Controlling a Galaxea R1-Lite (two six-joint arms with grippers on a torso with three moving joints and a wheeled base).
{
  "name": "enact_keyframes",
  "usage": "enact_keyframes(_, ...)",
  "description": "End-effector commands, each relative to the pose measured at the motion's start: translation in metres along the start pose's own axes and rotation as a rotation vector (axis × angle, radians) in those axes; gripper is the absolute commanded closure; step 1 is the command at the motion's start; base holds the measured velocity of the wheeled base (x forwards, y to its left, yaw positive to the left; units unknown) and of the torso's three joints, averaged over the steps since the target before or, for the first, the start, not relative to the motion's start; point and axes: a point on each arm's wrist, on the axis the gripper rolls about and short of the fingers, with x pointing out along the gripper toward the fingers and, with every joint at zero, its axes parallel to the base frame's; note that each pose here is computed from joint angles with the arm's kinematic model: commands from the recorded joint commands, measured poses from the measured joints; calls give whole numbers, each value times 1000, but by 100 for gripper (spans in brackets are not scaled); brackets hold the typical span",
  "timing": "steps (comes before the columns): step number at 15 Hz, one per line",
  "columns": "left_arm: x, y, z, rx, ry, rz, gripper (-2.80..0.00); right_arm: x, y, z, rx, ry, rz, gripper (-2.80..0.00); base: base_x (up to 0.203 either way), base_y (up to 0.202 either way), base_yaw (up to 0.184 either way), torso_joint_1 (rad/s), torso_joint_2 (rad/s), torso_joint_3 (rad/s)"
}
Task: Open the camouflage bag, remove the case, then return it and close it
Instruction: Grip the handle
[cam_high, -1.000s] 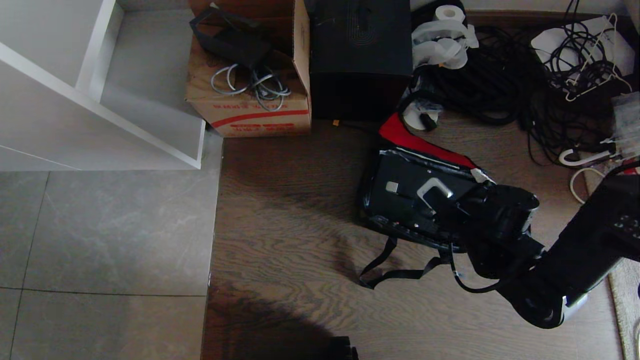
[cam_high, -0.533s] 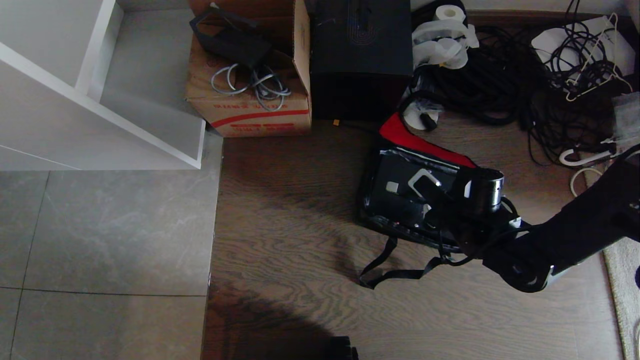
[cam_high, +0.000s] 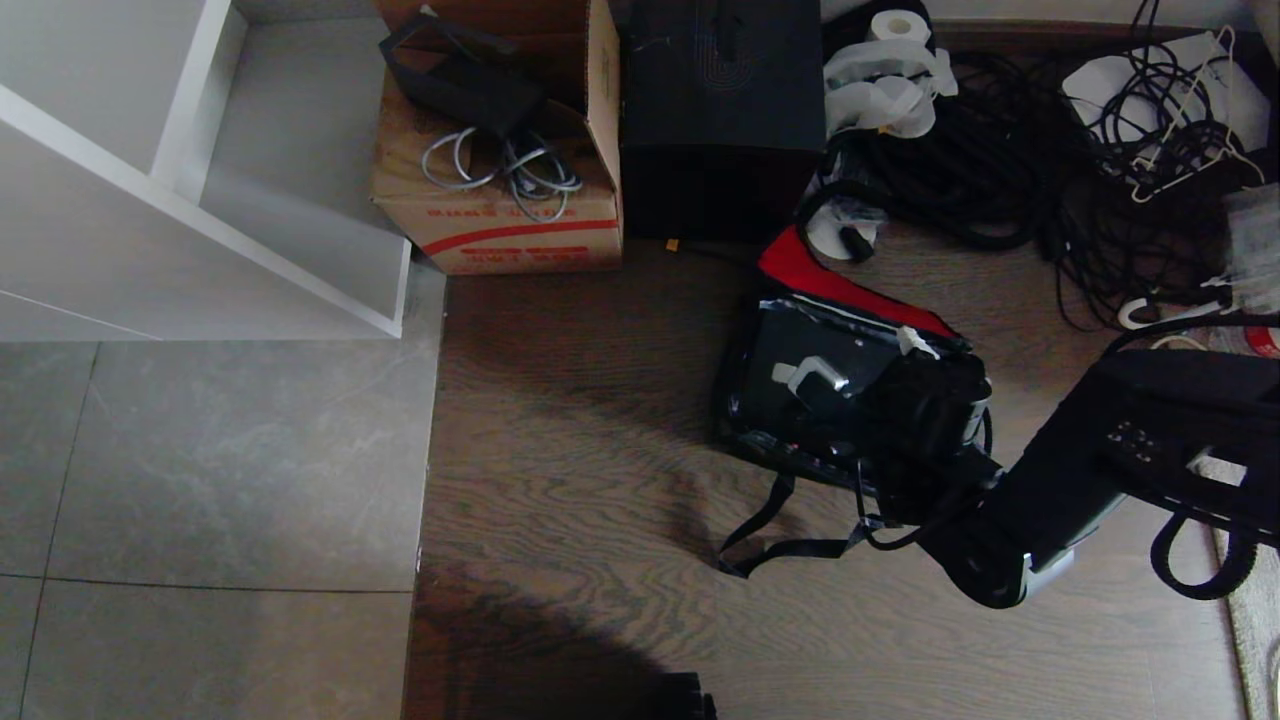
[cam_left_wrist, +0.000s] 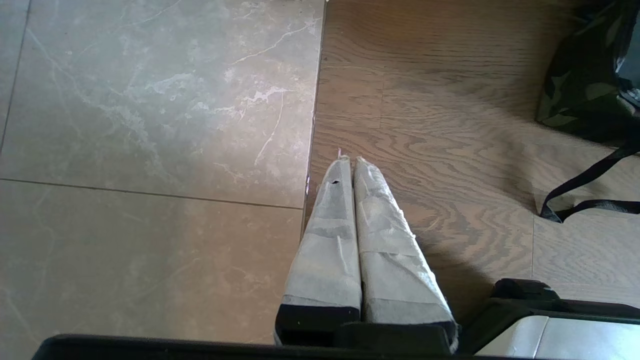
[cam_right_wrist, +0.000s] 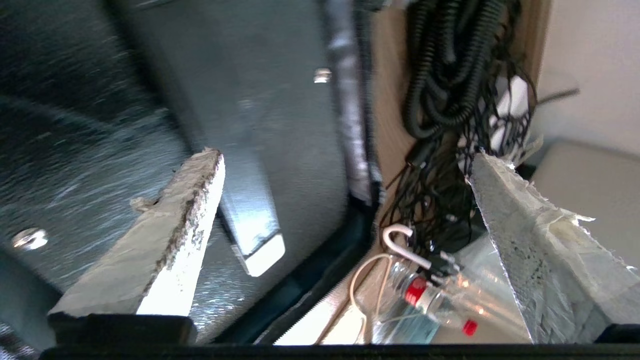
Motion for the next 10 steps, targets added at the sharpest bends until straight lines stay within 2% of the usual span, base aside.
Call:
enact_keyframes(1,1,0,-3,-1,8,1,0,1,5,-1,-45,-1,5,-280,0,0,0,0,0,0)
enact_keyframes(6,1,0,-3,-1,10,1,0,-4,0,-3,-77,-21,29,-280,0,0,0,0,0,0)
enact_keyframes(10,1,0,-3,-1,8,1,0,-4,5,-5,-90,-20,54,-280,0,0,0,0,0,0)
